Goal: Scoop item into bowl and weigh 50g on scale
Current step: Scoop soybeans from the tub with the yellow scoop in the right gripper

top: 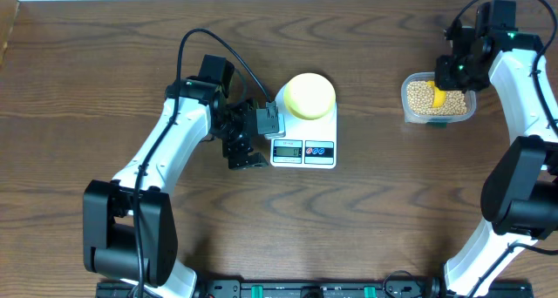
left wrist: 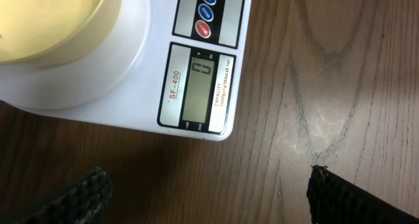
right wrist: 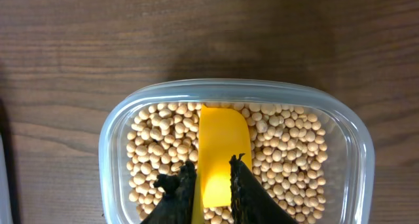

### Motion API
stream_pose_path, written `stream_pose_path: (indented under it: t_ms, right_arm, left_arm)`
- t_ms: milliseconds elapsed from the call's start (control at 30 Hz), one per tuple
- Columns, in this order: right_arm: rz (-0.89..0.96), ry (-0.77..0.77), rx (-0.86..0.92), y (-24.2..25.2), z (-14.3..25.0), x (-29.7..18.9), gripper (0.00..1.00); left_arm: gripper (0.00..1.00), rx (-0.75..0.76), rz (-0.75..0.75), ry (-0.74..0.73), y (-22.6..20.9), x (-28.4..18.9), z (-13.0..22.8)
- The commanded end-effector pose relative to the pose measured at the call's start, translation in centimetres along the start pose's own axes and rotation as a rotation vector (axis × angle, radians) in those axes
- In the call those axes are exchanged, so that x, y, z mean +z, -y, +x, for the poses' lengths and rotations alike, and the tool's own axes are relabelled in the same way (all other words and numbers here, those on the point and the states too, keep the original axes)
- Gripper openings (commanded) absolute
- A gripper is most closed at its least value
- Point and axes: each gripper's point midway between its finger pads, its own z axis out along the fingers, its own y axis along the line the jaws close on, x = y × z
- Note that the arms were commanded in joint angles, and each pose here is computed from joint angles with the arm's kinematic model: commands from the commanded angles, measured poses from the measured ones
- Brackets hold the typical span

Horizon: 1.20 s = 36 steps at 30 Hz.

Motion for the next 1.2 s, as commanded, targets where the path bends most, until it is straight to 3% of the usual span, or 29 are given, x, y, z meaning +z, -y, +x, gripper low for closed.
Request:
stream_pose_path:
  t_ms: [0, 100, 133, 233, 400, 500, 567, 767, 933, 1033, 1167]
  right_arm:
    - [-0.021, 0.001, -0.003, -0.2, 0.2, 0.1, 0.17]
    - [-0.02, 0.012, -0.005, -0.2, -0.1, 0.1, 0.25]
    - [-0.019, 0.014, -0.005, -0.2, -0.1, 0.1, 0.31]
    - [-0.019, 0.019, 0.003, -0.2, -0.3, 0.1, 0.33]
    - [-0.016, 0.047, 0.001, -0.1, -0.9, 0.0, 0.16]
    - [-0.014, 0.067, -0.002, 0.0, -1.4, 0.0, 0.11]
    - [-0.014, 0.065, -0.001, -0.1, -1.4, 0.0, 0.01]
    - [-0.027, -0.054, 0.017, -0.4, 1.6, 0.0, 0.02]
    - [-0.03, -0.09, 0.024, -0.5, 2.4, 0.0, 0.1]
    - [-0.027, -0.064, 0.019, -0.4, 1.8, 0.0, 0.28]
    - [-0.025, -0.044, 0.016, -0.3, 1.3, 0.0, 0.33]
  left_arm:
    - [0.98, -0.001, 0.013, 0.012, 0.2, 0.1, 0.0]
    - [0.98, -0.001, 0.014, 0.012, 0.2, 0.1, 0.0]
    - [0.98, -0.001, 0.013, 0.012, 0.2, 0.1, 0.0]
    - [0.98, -0.001, 0.013, 0.012, 0.2, 0.1, 0.0]
    - [0.98, 0.0, 0.013, 0.012, 0.2, 0.2, 0.0]
    - [0.98, -0.001, 0.014, 0.012, 0.2, 0.1, 0.0]
    - [0.98, -0.001, 0.014, 0.012, 0.2, 0.1, 0.0]
    - [0.98, -0.001, 0.014, 0.012, 0.2, 0.1, 0.0]
    - [0.98, -0.001, 0.013, 0.012, 0.2, 0.1, 0.0]
    - [0.98, -0.001, 0.013, 0.012, 0.2, 0.1, 0.0]
    - [0.98, -0.001, 0.013, 0.012, 0.2, 0.1, 0.0]
